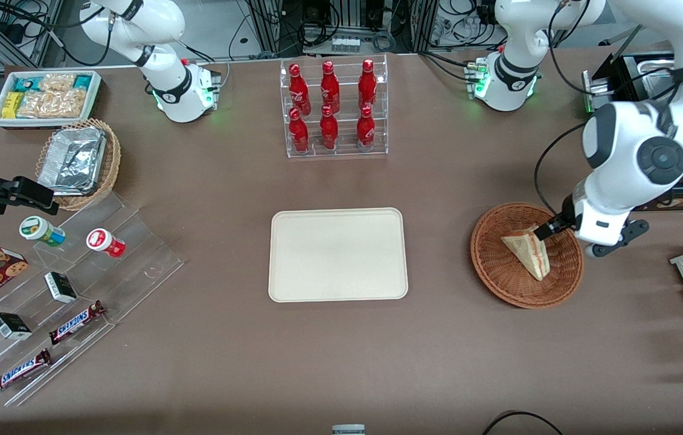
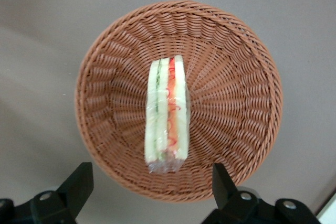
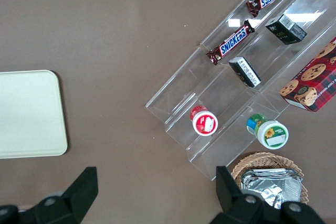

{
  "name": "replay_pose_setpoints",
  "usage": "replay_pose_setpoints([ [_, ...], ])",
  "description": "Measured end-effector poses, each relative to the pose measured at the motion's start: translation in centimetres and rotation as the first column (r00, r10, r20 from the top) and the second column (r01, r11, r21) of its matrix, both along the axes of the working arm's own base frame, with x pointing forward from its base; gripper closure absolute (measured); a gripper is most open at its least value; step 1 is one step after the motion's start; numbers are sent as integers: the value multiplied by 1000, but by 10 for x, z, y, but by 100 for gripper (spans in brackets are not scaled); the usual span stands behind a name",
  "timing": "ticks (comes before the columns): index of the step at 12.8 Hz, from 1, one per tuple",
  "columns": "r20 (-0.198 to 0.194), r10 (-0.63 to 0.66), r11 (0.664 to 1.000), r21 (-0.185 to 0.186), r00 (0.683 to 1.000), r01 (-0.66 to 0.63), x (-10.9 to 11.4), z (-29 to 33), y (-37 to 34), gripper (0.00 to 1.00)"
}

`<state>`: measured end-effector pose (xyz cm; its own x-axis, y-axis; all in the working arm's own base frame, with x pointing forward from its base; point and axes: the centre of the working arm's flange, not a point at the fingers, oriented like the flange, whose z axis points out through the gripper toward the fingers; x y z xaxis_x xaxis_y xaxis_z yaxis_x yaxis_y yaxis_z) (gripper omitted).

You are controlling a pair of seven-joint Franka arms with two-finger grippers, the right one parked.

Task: Place sandwich from basket to tray
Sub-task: 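Move the open left gripper down over the sandwich in the basket, then close the left gripper on the wrapped sandwich and lift it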

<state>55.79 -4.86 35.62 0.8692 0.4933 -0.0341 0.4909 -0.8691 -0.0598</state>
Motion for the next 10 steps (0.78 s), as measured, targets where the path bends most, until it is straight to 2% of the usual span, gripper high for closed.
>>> replay_pose_setpoints([
  [3,8,39,999,-2,999,-39,8,-31,-8,0],
  [8,-12,82,997,2,997,-82,10,-60,-8,0],
  [10,-3,95,995,0,995,-95,10,-72,-8,0],
])
